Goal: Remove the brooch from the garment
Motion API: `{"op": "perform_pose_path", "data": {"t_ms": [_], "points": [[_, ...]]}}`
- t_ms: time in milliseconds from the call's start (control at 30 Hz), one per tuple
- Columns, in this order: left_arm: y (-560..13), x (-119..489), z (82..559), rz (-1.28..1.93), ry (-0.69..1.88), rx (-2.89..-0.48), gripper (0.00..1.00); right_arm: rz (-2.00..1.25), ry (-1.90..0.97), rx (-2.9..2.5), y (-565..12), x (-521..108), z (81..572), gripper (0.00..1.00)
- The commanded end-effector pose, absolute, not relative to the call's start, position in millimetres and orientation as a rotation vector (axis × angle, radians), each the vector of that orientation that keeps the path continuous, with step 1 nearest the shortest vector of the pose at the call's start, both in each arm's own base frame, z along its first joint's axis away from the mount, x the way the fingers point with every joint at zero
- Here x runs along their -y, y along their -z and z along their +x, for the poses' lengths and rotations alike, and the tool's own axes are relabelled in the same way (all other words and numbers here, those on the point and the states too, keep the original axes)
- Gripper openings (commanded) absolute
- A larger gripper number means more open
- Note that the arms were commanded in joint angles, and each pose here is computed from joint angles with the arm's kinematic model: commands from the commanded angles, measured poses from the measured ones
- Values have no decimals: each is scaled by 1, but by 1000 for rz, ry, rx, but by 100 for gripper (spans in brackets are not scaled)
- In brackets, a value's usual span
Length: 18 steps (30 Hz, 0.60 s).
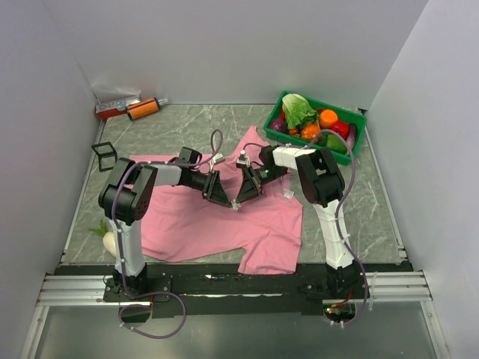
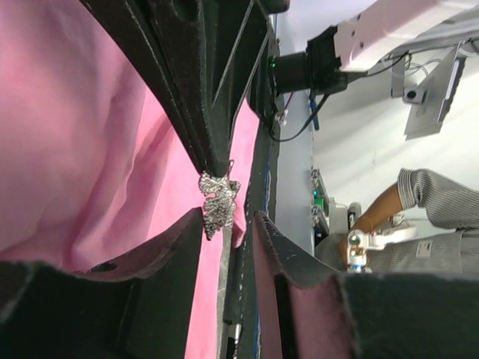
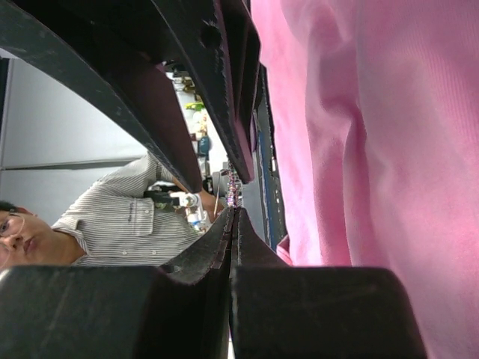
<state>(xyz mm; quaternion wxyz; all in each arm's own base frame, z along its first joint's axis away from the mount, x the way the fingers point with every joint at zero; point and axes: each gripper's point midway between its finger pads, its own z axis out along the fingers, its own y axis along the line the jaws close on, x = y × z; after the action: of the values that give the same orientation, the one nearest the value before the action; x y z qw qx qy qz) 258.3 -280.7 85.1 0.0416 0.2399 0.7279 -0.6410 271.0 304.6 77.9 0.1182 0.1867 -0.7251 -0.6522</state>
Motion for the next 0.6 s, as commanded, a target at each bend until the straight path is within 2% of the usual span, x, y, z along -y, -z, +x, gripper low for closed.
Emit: {"op": "perform_pose_path", "data": {"t_ms": [0,333,567], "points": [[-90,282,253,813,2019,-2173,37,571,2165,1951,-137,-314,279,0],[-87,284,256,841,2040,-2156,35,615,2134,1987,-133,-316,278,0],[-88,285,260,808,2014,-2193,42,637,2113,2005,-129,-317,277,0]]}}
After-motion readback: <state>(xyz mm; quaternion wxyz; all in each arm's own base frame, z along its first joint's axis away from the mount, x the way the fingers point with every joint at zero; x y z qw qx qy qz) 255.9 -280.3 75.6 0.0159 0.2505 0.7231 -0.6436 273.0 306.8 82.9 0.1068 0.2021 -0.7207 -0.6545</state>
